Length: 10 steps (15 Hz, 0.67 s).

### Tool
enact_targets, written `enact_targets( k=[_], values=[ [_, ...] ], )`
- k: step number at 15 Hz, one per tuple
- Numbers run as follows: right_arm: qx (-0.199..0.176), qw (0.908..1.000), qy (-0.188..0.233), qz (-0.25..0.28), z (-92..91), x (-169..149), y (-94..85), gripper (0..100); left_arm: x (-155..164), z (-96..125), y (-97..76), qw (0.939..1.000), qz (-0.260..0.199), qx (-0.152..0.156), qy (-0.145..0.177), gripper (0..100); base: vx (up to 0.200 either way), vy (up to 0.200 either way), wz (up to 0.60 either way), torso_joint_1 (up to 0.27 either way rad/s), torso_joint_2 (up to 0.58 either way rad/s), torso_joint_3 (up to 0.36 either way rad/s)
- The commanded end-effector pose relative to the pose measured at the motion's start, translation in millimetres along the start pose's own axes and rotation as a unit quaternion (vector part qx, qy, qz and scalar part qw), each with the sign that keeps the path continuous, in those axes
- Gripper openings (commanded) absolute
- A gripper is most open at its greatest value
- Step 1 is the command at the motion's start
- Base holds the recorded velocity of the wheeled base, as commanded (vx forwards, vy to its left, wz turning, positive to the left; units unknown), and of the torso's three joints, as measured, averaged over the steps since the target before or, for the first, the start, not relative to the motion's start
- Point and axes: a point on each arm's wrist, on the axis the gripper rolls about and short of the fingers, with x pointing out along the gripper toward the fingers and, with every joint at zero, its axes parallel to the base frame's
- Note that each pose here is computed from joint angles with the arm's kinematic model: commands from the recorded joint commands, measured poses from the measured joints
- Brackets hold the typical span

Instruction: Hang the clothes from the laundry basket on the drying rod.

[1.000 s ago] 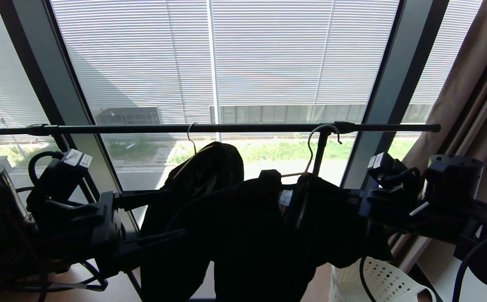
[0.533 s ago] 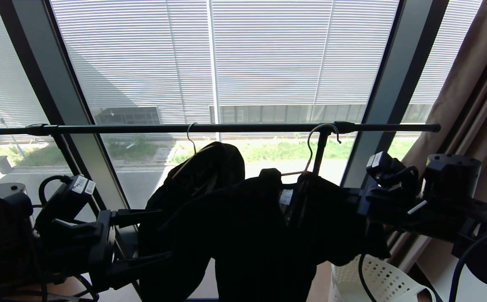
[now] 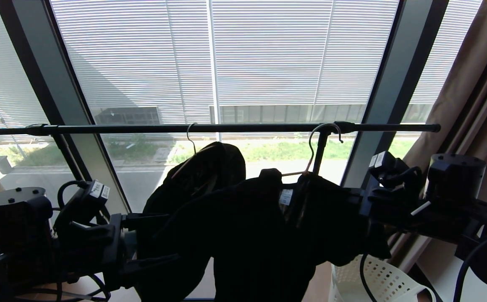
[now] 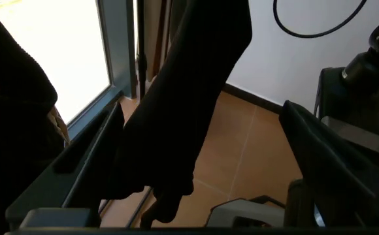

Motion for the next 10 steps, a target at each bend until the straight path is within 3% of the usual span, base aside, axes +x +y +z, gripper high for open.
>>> enact_targets(
  k=[1, 3, 4, 10],
  values=[
    [-0.002, 1.0, -0.003, 0.001, 1.5, -0.9, 0.5, 0, 3.1, -7.1, 3.9, 0.9999, -0.001, -0.013, 0.008, 100, 0.0, 0.0, 0.0, 0.0, 0.0, 0.0],
    [-0.002, 1.0, -0.002, 0.005, 1.3, -0.8, 3.2, 0, 5.6, -10.9, 7.3, 0.9998, -0.001, -0.018, 0.01, 100, 0.0, 0.0, 0.0, 0.0, 0.0, 0.0],
    [-0.003, 1.0, -0.003, 0.007, 1.9, -0.4, 4.4, 0, 5.5, -11.7, 6.4, 0.9998, -0.002, -0.019, 0.011, 0, 0.0, 0.0, 0.0, 0.0, 0.0, 0.0],
    [-0.008, 0.9999, -0.011, 0.006, 3.0, -0.2, 5.0, 0, 4.2, -11.2, 5.0, 1.0, 0.0, -0.009, 0.003, 0, 0.0, 0.0, 0.0, 0.0, 0.0, 0.0]
  ],
)
